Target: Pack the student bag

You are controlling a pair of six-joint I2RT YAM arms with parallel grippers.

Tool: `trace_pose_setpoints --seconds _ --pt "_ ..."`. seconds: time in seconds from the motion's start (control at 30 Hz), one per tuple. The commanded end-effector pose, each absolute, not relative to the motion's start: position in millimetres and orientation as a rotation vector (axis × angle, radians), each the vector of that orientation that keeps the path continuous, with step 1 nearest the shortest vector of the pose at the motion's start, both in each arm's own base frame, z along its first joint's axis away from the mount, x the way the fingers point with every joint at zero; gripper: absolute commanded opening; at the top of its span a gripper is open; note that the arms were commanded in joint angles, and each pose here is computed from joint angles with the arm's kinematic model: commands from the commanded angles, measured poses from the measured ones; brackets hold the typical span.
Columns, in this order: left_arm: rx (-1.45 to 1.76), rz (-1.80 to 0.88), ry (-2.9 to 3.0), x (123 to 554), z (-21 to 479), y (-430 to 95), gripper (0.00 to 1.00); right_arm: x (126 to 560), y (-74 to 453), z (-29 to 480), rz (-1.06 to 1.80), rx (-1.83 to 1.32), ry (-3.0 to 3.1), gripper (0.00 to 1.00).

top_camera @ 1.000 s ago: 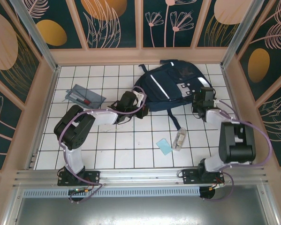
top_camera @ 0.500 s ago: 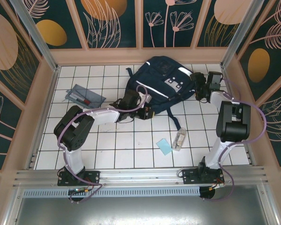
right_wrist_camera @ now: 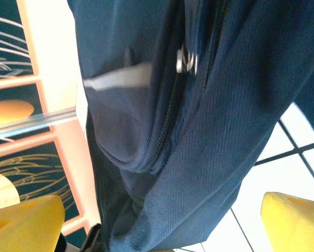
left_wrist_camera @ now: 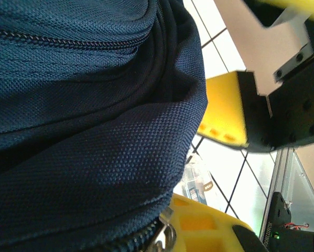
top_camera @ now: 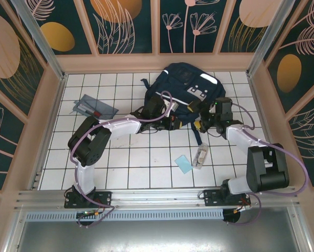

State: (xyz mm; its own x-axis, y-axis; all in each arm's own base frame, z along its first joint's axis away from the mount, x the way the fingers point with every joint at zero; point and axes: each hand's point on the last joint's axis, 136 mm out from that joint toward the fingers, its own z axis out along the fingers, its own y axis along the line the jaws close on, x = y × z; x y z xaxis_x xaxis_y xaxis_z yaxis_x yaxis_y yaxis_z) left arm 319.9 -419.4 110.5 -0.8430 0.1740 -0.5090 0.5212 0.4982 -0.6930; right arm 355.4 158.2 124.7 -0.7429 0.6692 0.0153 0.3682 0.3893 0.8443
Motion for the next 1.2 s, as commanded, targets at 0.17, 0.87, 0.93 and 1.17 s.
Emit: trace_pose_setpoints --seconds 0.17,0.87,0.93,1.17 --pt "0.640 -1.239 2.363 313.6 123.4 -420.2 0.00 367.2 180.0 91.6 1.297 0.983 2.318 0.40" --pt "0.443 -0.403 2.757 364.8 57.8 -268.7 0.00 418.5 80.1 115.9 0.736 0.735 2.271 0.00" --pt "0.462 -0.388 2.765 365.6 58.3 -262.9 0.00 427.6 73.7 119.7 0.685 0.678 2.273 0.00" --pt "0.527 -0.513 2.851 327.7 50.2 -260.2 0.00 473.1 58.7 129.4 0.520 0.471 2.294 0.00"
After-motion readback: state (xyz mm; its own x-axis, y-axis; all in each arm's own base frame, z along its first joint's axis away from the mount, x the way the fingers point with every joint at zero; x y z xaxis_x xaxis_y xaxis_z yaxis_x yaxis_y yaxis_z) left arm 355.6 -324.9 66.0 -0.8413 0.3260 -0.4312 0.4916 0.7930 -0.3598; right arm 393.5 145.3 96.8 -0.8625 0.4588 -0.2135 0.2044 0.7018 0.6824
